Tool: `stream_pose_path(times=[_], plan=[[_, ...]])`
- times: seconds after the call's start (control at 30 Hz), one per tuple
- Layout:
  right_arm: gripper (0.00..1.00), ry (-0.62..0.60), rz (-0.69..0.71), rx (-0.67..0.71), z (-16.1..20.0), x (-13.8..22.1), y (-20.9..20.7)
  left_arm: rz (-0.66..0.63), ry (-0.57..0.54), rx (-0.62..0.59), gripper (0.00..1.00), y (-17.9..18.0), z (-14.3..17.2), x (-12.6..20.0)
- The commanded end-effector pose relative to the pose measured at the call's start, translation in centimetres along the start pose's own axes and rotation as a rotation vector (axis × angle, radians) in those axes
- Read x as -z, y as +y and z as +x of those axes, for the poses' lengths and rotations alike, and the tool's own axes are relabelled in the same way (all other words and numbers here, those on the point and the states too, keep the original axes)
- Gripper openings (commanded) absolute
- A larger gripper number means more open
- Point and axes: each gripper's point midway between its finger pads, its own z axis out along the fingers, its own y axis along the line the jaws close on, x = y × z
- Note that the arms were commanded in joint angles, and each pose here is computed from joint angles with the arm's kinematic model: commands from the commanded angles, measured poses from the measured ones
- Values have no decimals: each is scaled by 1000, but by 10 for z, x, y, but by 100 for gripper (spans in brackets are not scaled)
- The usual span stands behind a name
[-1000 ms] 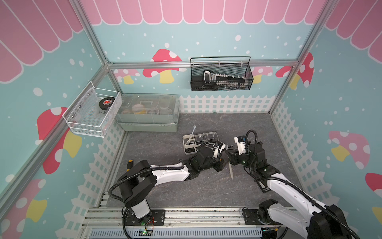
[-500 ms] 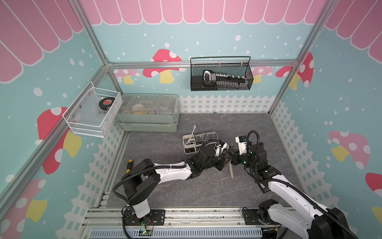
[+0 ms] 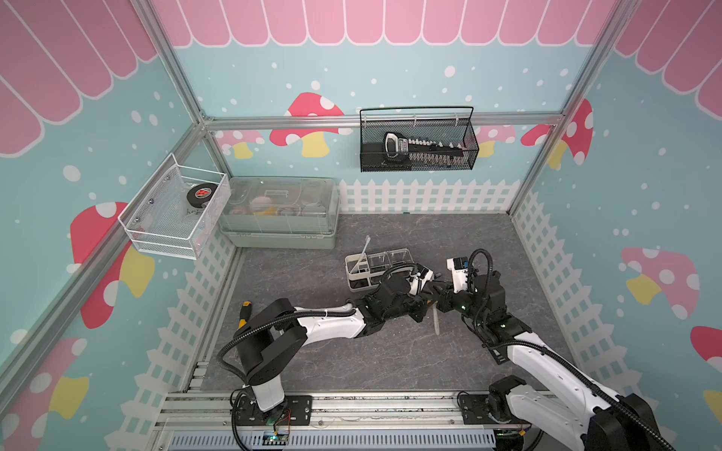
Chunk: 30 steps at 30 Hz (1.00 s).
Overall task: Place the toothbrush into the toothbrush holder
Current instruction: Pick up the toothbrush from the center of the board.
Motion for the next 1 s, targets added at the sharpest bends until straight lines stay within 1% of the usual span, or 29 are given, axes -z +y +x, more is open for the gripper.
stream_pose_path(times=[0.0,0.17,0.33,0.5,0.57,0.7,0.77,0.9,0.97], plan=[[0,0,-23,-12,3,2,4,16,-54,-9,21,-7,-20,-3],[0,-2,-20,-17,4,2,3,12,-53,-13,14,-6,-19,-3],[0,-11,-13,-22,5,5,1,-6,-59,-20,10,-2,-21,-1],[0,-14,2,-21,6,8,-1,-17,-97,6,2,5,-26,4],[0,-10,5,-23,8,8,-1,-16,-95,14,0,7,-25,4],[1,-6,8,-24,9,7,-2,-21,-91,6,0,8,-25,4],[4,-7,8,-23,9,7,-2,-24,-92,4,0,9,-26,5],[6,-5,17,-17,10,9,-4,-39,-92,7,0,12,-25,5],[10,-8,25,-11,9,10,-4,-41,-91,7,0,13,-25,5]])
